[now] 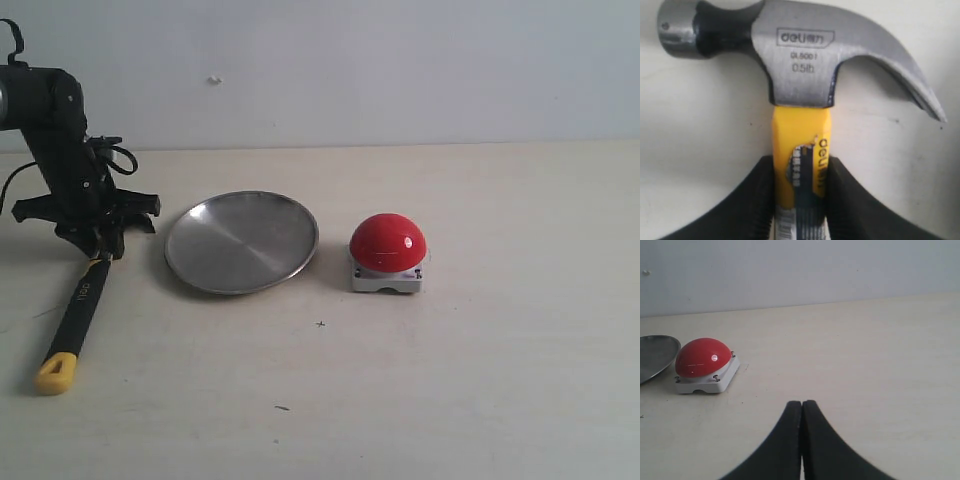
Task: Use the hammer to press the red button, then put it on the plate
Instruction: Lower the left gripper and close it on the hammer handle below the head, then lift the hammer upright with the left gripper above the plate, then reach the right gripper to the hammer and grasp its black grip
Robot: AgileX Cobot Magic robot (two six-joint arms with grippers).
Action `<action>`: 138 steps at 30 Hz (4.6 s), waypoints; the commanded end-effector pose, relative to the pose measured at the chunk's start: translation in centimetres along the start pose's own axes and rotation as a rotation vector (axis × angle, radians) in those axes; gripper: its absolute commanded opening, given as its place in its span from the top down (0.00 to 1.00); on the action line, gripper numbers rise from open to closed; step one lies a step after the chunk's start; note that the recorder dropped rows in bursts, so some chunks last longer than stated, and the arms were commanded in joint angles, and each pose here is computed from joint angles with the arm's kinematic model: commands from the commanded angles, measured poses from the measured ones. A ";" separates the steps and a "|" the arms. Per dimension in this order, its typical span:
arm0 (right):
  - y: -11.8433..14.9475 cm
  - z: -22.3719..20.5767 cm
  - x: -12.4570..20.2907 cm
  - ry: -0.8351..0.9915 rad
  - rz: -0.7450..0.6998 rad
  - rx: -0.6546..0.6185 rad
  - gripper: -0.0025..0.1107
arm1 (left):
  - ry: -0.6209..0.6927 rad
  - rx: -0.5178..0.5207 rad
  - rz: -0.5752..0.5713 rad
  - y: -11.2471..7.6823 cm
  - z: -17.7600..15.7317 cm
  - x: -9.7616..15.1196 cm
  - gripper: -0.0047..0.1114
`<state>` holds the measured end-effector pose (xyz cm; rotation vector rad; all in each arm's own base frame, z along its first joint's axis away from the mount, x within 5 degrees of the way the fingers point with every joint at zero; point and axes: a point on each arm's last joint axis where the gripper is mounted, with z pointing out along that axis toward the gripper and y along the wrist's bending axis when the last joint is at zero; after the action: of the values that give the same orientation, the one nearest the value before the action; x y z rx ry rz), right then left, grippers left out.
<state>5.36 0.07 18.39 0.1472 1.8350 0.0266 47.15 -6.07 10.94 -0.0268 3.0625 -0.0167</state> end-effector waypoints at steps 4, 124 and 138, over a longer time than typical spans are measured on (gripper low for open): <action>0.0 0.0 0.0 -0.013 0.005 0.007 0.98 | -0.106 0.021 0.034 -0.2 -1.9 -0.8 0.96; 31.0 27.5 -7.3 0.339 -0.177 -1.071 0.41 | -0.996 0.607 0.107 -4.0 -19.6 13.0 0.96; 31.8 30.0 -6.8 0.381 -0.075 -0.965 0.73 | -0.992 0.606 0.106 -4.0 -19.5 13.1 0.96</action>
<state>38.54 29.08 19.81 -0.6815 1.9882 0.9258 32.81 -9.97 28.28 0.1288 2.0038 -0.6561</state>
